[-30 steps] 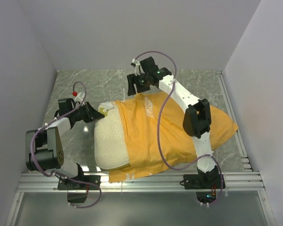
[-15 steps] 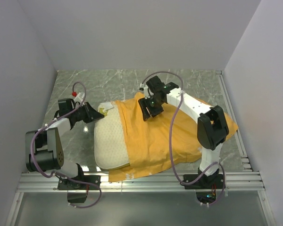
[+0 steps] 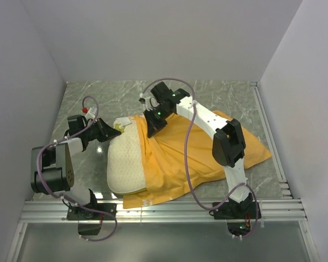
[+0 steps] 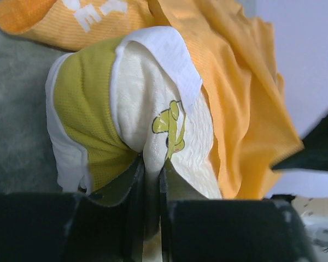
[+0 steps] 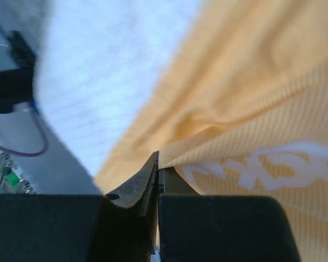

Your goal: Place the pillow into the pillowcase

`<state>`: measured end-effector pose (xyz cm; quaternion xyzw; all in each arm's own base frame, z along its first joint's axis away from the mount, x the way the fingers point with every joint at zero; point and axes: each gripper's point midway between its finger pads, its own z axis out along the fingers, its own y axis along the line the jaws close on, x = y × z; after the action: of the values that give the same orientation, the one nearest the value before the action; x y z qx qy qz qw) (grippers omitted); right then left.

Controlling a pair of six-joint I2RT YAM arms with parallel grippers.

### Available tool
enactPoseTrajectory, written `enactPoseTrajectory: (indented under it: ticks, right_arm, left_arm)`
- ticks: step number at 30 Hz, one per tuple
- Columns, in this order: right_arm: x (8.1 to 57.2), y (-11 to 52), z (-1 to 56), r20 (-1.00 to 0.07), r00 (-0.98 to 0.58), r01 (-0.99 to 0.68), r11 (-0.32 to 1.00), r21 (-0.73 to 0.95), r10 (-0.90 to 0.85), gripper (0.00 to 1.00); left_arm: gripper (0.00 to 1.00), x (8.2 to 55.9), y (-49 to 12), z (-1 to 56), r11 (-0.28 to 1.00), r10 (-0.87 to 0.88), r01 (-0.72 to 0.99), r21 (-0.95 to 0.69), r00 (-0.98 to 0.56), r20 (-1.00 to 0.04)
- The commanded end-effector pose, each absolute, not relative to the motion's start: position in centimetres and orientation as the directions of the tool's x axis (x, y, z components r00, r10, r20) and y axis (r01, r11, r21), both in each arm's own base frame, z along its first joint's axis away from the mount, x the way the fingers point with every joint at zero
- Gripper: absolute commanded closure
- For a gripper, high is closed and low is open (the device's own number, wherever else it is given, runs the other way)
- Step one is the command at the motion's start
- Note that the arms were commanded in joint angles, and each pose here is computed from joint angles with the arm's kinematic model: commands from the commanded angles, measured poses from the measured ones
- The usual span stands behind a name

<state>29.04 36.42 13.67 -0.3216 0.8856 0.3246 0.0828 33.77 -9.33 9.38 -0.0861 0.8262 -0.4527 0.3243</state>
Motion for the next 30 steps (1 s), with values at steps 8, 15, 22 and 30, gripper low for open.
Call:
enactPoseTrajectory:
  ticks: [8,15,22,30]
  right_arm:
    - [29.6,42.9,24.5,-0.622,-0.654,-0.753,0.292,0.590,-0.431,1.00]
    - [37.2,36.0,14.0,-0.519,-0.704,-0.682,0.667,0.301,-0.485,1.00]
    - [35.0,29.7,15.4,-0.448,-0.749,-0.648,0.677,0.348,-0.488,0.31]
    - [27.4,20.4,14.0,-0.332,-0.758,-0.642,0.732,0.228,-0.562,0.33]
  left_arm:
    - [1.00,36.7,-10.2,16.7,0.368,-0.598,0.246,-0.897,-0.676,-0.431]
    - [0.77,35.6,-9.3,13.0,0.514,-0.534,0.167,-0.841,-0.705,-0.466]
    - [0.38,34.2,-6.5,13.3,0.773,-0.168,0.315,-0.551,-0.736,-0.656]
    - [0.20,27.6,-5.9,15.3,0.541,0.595,0.841,0.028,-0.360,-0.719]
